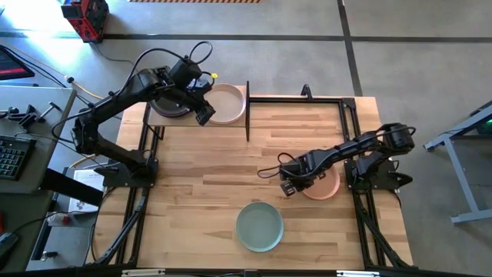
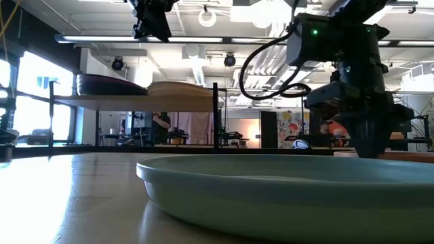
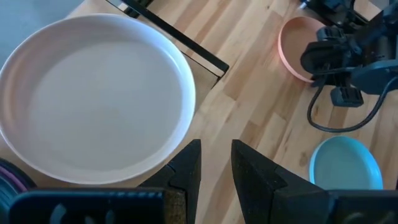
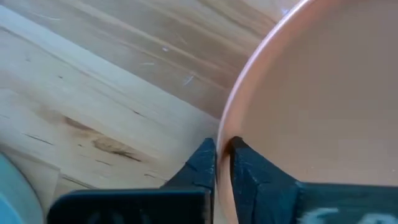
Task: Place and stack plates onto a shelf
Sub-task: Stack the orange plate on top of the white plate on the shelf
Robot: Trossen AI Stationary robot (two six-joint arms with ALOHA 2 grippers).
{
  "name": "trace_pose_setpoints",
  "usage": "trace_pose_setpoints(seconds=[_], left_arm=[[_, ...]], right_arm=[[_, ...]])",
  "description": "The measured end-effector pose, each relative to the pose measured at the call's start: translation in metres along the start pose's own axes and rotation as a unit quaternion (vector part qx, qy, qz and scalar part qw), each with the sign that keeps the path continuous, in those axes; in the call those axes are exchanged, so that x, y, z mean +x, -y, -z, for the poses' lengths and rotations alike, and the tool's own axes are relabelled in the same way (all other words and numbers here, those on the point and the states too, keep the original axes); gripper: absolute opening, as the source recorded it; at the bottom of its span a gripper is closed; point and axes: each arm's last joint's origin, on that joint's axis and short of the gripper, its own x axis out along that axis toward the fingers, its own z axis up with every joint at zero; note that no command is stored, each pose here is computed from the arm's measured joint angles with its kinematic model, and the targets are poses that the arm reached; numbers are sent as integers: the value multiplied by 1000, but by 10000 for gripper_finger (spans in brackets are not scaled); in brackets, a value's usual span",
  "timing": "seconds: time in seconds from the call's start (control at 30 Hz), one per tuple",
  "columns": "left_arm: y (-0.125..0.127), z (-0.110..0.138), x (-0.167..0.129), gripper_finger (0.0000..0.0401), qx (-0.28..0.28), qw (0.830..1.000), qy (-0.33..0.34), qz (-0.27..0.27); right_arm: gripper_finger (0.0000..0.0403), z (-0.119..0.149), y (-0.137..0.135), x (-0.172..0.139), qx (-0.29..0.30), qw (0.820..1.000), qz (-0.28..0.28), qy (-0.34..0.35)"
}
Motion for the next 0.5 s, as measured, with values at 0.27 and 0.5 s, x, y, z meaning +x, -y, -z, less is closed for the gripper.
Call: trace_pose_setpoints(seconds=[0.27,0.5], left_arm=[[0,0,0,76,0,1000,0,-1],[0,0,0,76,0,1000,0,-1]], right_arm=[[2,-2,-7,-30,-23,999,23,38],[0,-16,-16,-70,-52,994,61,75]])
